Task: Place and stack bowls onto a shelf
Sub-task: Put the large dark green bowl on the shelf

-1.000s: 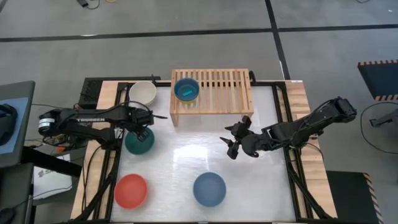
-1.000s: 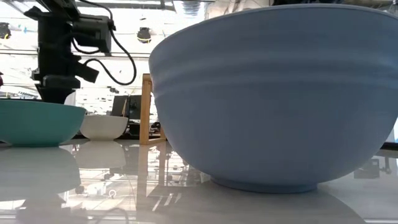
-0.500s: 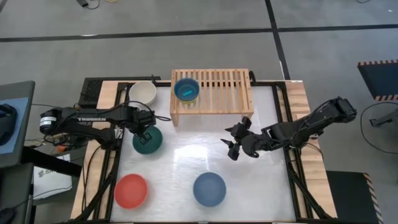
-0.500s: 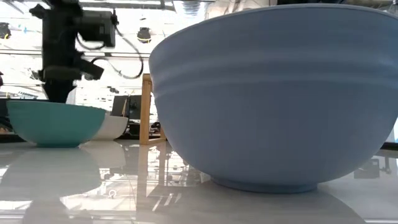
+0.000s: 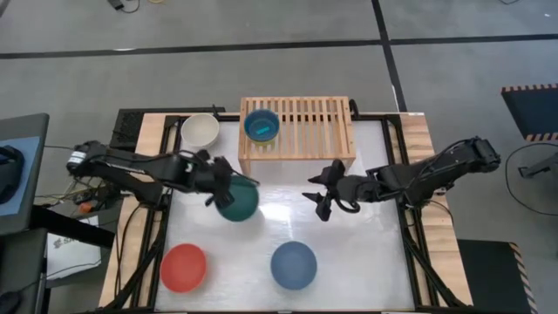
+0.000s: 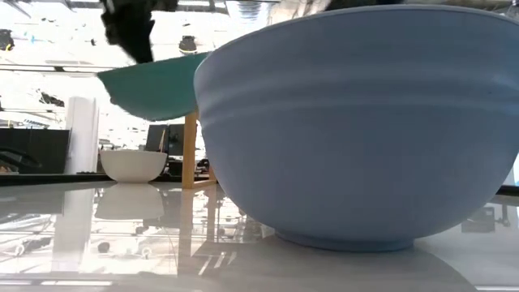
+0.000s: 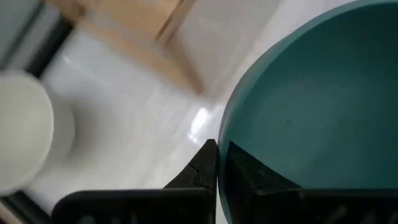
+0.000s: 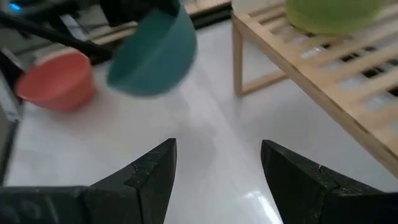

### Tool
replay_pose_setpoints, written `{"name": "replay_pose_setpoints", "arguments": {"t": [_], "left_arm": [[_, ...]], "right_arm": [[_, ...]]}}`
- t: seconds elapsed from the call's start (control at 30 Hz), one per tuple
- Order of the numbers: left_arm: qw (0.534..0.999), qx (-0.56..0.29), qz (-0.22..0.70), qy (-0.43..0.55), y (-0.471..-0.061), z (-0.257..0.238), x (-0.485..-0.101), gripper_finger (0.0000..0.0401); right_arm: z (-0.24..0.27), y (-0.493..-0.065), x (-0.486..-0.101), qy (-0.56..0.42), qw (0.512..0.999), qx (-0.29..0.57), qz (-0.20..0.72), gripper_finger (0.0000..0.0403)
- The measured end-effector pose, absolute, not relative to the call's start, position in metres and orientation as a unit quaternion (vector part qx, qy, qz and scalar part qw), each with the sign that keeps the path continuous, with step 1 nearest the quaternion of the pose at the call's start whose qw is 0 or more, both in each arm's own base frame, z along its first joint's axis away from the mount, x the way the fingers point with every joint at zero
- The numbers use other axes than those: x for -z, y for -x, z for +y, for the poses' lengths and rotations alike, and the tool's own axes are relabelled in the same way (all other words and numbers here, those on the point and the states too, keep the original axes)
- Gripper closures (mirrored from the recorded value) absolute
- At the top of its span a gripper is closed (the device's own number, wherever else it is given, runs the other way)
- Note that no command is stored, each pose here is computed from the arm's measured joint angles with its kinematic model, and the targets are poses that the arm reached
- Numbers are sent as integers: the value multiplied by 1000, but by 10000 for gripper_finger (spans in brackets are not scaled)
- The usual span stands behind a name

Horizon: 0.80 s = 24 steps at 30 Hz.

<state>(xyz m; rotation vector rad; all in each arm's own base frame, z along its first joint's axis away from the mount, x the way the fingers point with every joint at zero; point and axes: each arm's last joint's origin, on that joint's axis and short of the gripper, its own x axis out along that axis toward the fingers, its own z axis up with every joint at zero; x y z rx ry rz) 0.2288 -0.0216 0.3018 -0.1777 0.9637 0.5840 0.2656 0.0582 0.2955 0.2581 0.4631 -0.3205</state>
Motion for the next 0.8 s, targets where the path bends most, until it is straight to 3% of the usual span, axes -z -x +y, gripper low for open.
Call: {"name": "replay_pose_setpoints", "arguments": {"t": [0.27, 0.5, 0.8], "left_arm": [[852, -307, 418, -65, -298, -54, -316, 401], [850, -330, 380, -156, -345, -70, -325, 401], [871, -327, 325, -170, -366, -72, -337, 401]], "right_arm": [[61, -270, -338, -94, 970, 131, 181, 143], [57, -271, -338, -61, 972, 134, 185, 143], [63, -279, -325, 60, 958, 185, 210, 143]]}}
